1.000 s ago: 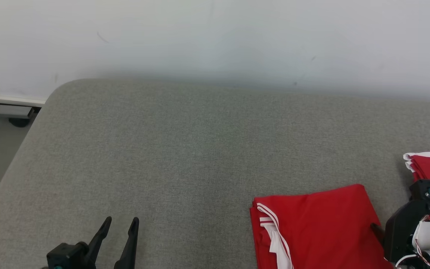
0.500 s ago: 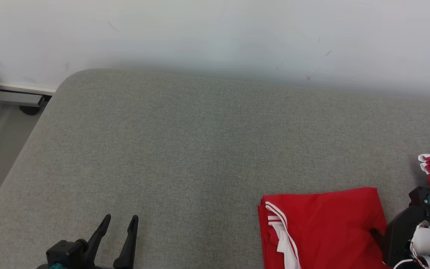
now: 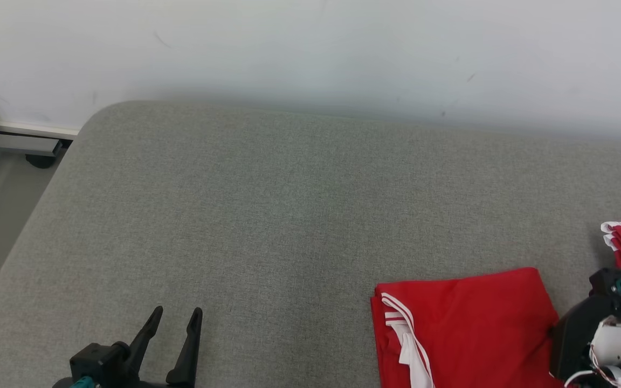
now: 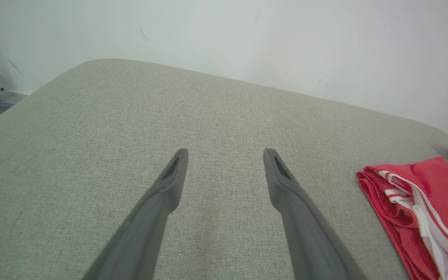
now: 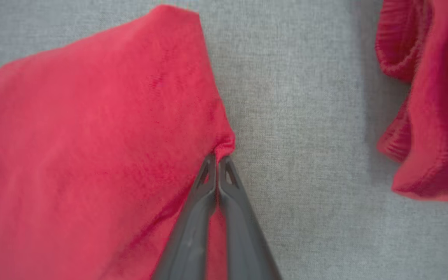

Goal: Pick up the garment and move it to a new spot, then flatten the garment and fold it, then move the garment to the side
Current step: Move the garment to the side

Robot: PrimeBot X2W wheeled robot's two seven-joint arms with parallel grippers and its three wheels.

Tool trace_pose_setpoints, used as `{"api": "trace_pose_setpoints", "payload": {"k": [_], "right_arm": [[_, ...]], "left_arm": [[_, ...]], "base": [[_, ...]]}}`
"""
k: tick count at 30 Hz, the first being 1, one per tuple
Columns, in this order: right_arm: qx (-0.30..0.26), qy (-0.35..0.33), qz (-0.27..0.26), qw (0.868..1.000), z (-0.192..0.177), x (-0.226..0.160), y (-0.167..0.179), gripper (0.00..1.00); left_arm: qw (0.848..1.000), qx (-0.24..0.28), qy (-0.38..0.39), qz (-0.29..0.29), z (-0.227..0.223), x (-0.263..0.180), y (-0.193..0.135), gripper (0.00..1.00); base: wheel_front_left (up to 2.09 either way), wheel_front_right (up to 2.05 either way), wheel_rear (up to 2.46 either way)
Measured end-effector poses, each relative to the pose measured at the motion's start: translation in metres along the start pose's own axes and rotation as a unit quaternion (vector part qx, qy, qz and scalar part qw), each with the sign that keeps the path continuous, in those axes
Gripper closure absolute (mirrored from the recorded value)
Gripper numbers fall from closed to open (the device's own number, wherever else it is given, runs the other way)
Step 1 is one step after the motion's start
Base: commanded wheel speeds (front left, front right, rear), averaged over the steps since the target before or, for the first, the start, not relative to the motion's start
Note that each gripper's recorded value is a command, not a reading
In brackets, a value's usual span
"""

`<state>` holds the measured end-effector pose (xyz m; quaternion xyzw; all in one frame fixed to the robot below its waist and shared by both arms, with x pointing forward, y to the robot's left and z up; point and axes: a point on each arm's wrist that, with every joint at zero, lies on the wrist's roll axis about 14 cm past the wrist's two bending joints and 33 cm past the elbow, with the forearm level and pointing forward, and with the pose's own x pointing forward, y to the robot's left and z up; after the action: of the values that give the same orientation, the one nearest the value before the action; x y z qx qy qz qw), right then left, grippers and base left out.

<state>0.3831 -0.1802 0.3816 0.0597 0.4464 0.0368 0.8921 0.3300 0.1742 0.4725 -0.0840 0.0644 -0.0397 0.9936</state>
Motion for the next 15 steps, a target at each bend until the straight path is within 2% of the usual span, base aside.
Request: {"api": "trace_pose_setpoints", "payload": {"k": [5,11,15], "right_arm": [[-0.028,-0.054,0.011,0.998,0.038,-0.006,0.01,1.0],[-0.038,-0.157,0.02,0.987,0.106,-0.033,0.018,1.0],[-0.04,-0.186,0.005,0.982,0.124,-0.047,0.008,1.0]], "left_arm": [[1.0,-0.001,-0.001,-0.001,0.0,-0.001,-0.002,0.0],[1.0,-0.001,-0.007,0.0,0.003,-0.004,-0.002,0.0],[1.0,-0.002,-0.01,0.0,0.004,-0.006,-0.002,0.0]], "base": [[0.0,0.0,0.0],[0.0,0.0,0.0],[0.0,0.0,0.0]]}}
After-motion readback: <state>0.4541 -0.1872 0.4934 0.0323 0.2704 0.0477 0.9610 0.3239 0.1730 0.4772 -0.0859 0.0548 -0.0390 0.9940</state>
